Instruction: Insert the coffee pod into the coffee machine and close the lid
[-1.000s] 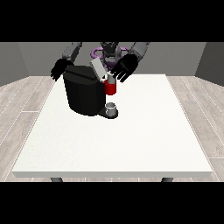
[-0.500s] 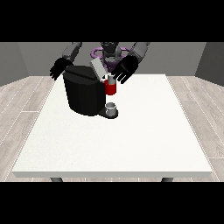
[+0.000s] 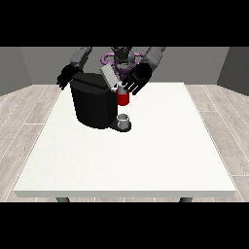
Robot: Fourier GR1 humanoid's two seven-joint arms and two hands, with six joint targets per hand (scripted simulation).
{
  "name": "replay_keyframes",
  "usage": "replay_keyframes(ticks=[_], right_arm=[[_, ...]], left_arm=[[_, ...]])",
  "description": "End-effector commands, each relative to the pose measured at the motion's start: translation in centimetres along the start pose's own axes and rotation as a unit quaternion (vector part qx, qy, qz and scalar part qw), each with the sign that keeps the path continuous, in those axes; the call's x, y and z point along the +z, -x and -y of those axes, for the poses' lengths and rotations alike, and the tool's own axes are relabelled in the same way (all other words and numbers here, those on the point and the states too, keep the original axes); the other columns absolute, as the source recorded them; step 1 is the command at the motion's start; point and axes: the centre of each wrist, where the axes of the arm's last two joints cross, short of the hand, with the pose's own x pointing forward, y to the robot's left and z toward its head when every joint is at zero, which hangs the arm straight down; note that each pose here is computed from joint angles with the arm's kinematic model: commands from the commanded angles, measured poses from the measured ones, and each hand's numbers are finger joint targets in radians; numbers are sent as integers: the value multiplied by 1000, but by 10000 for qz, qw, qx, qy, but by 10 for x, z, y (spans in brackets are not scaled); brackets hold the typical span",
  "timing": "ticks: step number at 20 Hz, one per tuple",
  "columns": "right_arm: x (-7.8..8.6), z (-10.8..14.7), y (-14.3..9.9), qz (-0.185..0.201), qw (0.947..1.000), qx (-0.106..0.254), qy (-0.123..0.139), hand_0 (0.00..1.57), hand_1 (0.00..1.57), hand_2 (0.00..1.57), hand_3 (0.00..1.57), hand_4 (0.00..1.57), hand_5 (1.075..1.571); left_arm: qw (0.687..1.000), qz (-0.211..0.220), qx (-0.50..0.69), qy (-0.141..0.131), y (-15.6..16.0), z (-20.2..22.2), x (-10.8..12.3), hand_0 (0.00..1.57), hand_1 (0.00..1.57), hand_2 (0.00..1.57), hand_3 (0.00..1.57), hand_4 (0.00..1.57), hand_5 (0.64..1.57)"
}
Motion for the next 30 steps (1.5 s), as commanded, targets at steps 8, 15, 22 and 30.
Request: replay_keyframes(ticks=[8,15,22,30], right_arm=[[-6,7,2,-210,9991,-36,361,0,0,0,0,366,1571],[5,10,6,-119,9999,27,41,0,0,0,0,438,1571],[-6,3,-10,117,9999,30,-79,0,0,0,0,459,1571],[1,4,8,-133,9997,-34,196,0,0,0,0,375,1571]], left_arm=[[9995,67,-187,257,3,5,1,1134,1134,1170,999,457,1571],[9996,-31,-292,49,8,16,4,1058,1058,1125,961,367,1571],[9978,185,-590,220,12,-15,5,567,567,810,640,235,1571],[9947,188,-870,519,14,-7,7,0,0,0,0,0,1571]])
